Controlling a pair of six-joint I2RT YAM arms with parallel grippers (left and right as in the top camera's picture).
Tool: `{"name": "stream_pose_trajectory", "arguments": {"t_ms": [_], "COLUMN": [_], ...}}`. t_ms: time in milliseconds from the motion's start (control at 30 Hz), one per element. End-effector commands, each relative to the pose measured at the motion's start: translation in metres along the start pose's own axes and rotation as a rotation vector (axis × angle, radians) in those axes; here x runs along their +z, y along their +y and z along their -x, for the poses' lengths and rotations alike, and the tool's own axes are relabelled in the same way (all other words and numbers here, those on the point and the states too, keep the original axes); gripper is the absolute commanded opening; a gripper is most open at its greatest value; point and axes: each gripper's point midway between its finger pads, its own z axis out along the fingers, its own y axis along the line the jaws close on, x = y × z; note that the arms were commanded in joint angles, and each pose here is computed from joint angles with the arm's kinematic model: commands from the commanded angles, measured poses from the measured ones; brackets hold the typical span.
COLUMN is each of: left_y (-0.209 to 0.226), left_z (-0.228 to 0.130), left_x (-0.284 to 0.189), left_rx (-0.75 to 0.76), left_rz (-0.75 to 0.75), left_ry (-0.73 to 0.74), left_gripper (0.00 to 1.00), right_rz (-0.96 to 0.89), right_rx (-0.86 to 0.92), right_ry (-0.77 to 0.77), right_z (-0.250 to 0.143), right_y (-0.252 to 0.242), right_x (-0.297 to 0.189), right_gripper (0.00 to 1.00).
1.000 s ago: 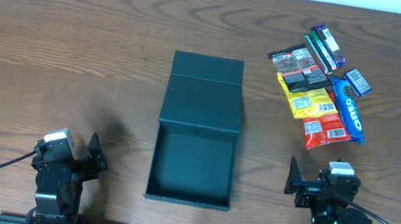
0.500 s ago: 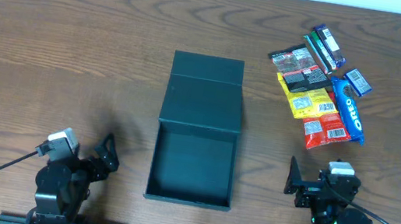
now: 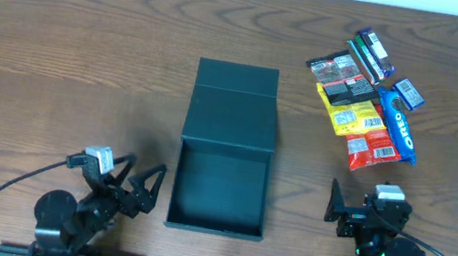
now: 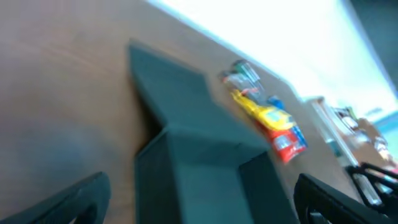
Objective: Pack container
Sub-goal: 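Reach the left gripper to the green box's near left edge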
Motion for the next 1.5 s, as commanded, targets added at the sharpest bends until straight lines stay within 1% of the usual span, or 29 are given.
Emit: {"name": "stream_pose_trajectory", "arguments": {"t_ms": [0, 67, 200, 300, 400, 467, 567, 633, 733, 833, 900, 1033, 1167, 1300, 1333, 1367, 1433, 1467], "left_y": [-0.012, -0.012, -0.006, 0.0, 0.007, 0.016, 0.029, 0.03, 0.023, 0.024, 0.025, 0.022, 0.025, 0.027, 0.029, 0.031, 0.035, 0.037], "left_z": [0.006, 0.011, 0.021, 0.033, 0.036, 0.034, 0.029, 0.024, 0.011, -0.001, -0.013, -0.037, -0.043, -0.051, -0.053, -0.057, -0.063, -0.065], "left_x": [0.002, 0.003, 0.011, 0.023, 0.035, 0.044, 0.058, 0.065, 0.08, 0.089, 0.094, 0.098, 0.096, 0.086, 0.083, 0.08, 0.078, 0.078], "left_rx": [0.047, 0.055, 0.118, 0.131, 0.138, 0.194, 0.312, 0.385, 0.49, 0.565, 0.562, 0.51, 0.494, 0.445, 0.433, 0.41, 0.384, 0.382], "left_rz": [-0.061, -0.047, 0.022, 0.068, 0.116, 0.193, 0.354, 0.428, 0.481, 0.528, 0.513, 0.442, 0.452, 0.473, 0.483, 0.497, 0.517, 0.52], "left_ry": [-0.004, -0.002, 0.06, 0.14, 0.249, 0.353, 0.517, 0.6, 0.699, 0.761, 0.803, 0.886, 0.914, 0.956, 0.964, 0.97, 0.98, 0.988], "left_gripper": [0.96, 0.96, 0.96, 0.96, 0.96, 0.96, 0.96, 0.96, 0.96, 0.95, 0.95, 0.95, 0.96, 0.96, 1.0, 0.89, 0.78, 0.7], "right_rz": [-0.008, -0.008, -0.008, -0.008, -0.008, -0.008, -0.008, -0.008, -0.008, -0.008, -0.008, -0.008, -0.008, -0.008, -0.008, -0.008, -0.008, -0.008], "right_rx": [-0.012, -0.012, -0.012, -0.012, -0.012, -0.012, -0.012, -0.012, -0.012, -0.012, -0.012, -0.012, -0.012, -0.012, -0.012, -0.012, -0.012, -0.012], "right_ry": [0.001, 0.001, 0.001, 0.001, 0.001, 0.001, 0.001, 0.001, 0.001, 0.001, 0.001, 0.001, 0.001, 0.001, 0.001, 0.001, 0.001, 0.001], "right_z": [-0.003, -0.003, -0.003, -0.003, -0.003, -0.003, -0.003, -0.003, -0.003, -0.003, -0.003, -0.003, -0.003, -0.003, -0.003, -0.003, -0.003, -0.003], "right_y": [-0.001, -0.001, -0.001, -0.001, -0.001, -0.001, -0.001, -0.001, -0.001, -0.001, -0.001, -0.001, -0.001, -0.001, -0.001, -0.001, -0.001, -0.001], "right_x": [0.001, 0.001, 0.001, 0.001, 0.001, 0.001, 0.001, 0.001, 0.001, 0.001, 0.001, 0.001, 0.001, 0.001, 0.001, 0.001, 0.001, 0.001], "right_gripper": [0.99, 0.99, 0.99, 0.99, 0.99, 0.99, 0.99, 0.99, 0.99, 0.99, 0.99, 0.99, 0.99, 0.99, 0.99, 0.99, 0.99, 0.99]}}
